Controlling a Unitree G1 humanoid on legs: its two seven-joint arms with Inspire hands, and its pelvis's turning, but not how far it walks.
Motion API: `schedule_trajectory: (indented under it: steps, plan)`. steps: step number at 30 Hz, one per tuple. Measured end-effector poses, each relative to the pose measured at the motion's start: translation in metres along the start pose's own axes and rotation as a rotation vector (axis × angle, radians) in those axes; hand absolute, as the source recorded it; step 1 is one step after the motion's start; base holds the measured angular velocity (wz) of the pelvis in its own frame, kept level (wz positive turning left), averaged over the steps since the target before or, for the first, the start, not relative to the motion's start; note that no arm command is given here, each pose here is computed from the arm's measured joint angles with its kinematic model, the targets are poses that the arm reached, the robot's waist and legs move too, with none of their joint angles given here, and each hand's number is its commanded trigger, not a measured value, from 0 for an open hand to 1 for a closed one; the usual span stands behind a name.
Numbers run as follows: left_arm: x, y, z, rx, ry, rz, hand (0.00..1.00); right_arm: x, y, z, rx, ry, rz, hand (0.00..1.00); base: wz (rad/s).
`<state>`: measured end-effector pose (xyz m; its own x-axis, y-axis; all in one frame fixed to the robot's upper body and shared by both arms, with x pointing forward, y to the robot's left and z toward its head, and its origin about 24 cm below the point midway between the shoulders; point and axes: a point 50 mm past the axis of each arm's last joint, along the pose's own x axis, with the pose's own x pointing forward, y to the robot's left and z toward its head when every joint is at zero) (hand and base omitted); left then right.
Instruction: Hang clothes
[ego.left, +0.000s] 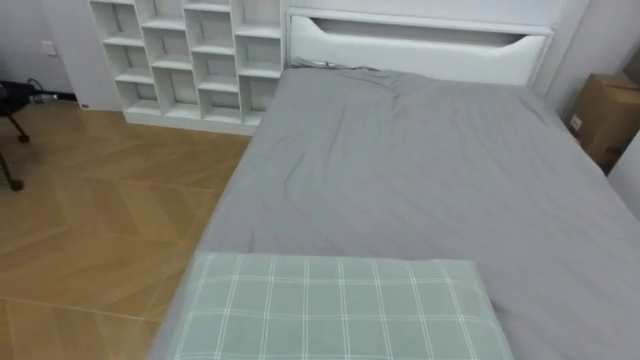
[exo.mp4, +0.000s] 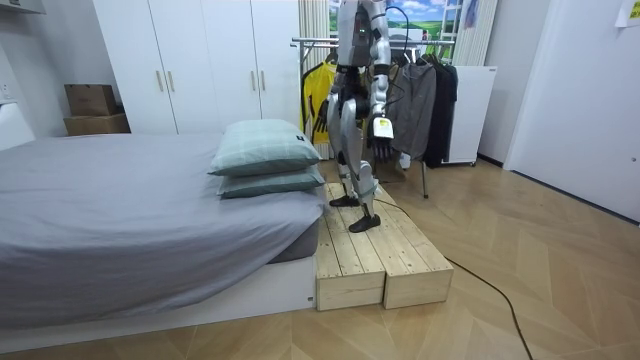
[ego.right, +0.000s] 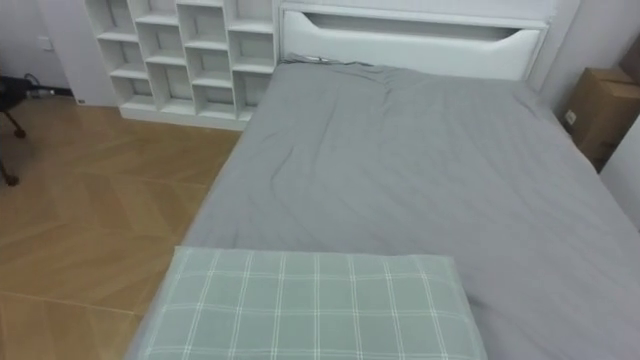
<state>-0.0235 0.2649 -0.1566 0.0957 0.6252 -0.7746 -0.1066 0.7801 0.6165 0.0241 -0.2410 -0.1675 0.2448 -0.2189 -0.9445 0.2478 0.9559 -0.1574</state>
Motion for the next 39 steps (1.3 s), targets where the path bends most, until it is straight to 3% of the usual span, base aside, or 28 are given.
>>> schedule_trajectory:
  steps: [17,39]
  plan:
    - [0.001,-0.015,0.025,0.013,-0.016,-0.160,0.00,0.000,0.004,-0.001,0.058,0.025,0.090,0.00,-0.01]
    - [-0.001,-0.022,0.013,0.049,0.082,-0.310,0.00,0.000,0.002,-0.004,0.098,0.062,0.109,0.00,-0.02]
